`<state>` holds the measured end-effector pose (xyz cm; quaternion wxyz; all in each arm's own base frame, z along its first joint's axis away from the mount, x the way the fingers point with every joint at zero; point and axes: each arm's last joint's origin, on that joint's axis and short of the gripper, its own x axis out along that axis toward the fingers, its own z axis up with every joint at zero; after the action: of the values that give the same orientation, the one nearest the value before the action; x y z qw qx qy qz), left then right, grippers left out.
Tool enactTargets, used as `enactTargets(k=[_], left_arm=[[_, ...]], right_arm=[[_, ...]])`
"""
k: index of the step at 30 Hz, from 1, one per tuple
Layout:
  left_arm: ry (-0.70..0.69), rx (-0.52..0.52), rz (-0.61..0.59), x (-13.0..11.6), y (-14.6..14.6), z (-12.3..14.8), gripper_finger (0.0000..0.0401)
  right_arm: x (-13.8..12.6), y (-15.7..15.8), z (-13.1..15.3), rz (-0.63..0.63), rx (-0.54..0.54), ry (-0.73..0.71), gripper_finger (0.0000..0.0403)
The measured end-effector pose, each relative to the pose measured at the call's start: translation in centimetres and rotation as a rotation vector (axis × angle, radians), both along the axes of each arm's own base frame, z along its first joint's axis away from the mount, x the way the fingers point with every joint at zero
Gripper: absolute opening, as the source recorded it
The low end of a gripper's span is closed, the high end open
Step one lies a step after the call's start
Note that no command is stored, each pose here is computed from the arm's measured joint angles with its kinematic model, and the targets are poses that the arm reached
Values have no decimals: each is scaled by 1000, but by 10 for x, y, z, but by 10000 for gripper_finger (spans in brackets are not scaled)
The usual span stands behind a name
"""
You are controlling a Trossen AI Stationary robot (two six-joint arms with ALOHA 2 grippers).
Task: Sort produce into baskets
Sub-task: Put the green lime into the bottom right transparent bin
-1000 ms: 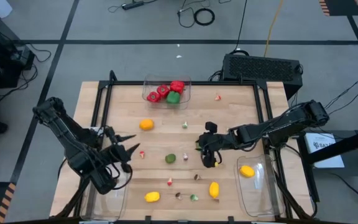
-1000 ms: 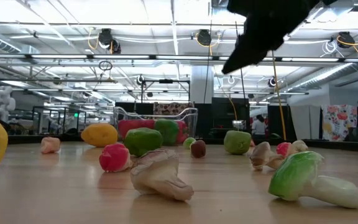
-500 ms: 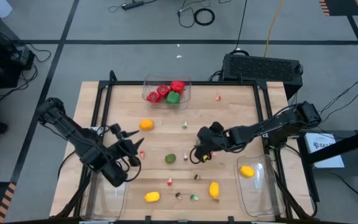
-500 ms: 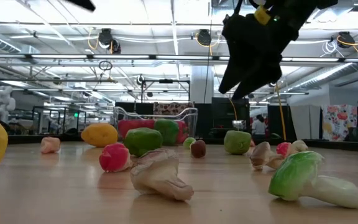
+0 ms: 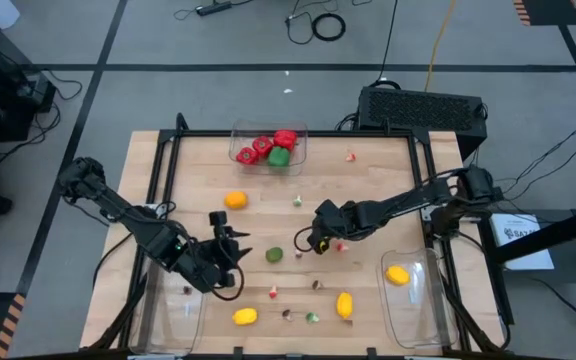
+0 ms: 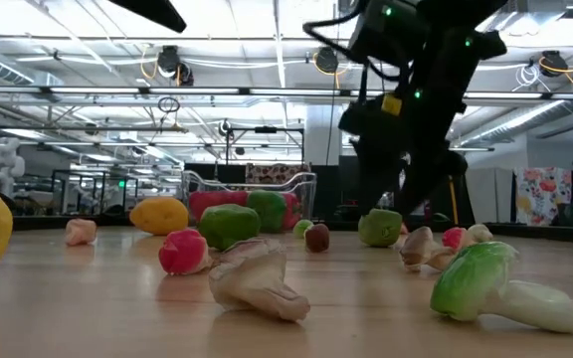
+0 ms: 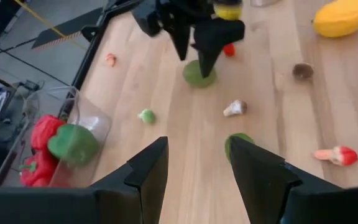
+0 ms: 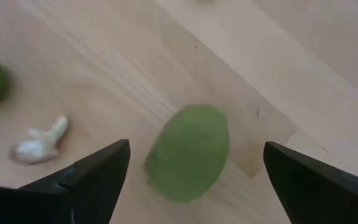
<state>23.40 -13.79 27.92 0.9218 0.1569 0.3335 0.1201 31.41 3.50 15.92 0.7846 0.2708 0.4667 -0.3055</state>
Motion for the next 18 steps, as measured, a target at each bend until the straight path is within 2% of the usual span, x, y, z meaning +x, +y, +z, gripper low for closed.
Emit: enactTargets(k=[9, 18], left_arm=[[4, 3, 18, 2, 5, 0, 178], [10, -6, 8, 2, 4, 0, 178]], right_arm=[[4, 1, -19, 17, -16, 55, 337], [4, 2, -16, 85, -15, 73, 229]])
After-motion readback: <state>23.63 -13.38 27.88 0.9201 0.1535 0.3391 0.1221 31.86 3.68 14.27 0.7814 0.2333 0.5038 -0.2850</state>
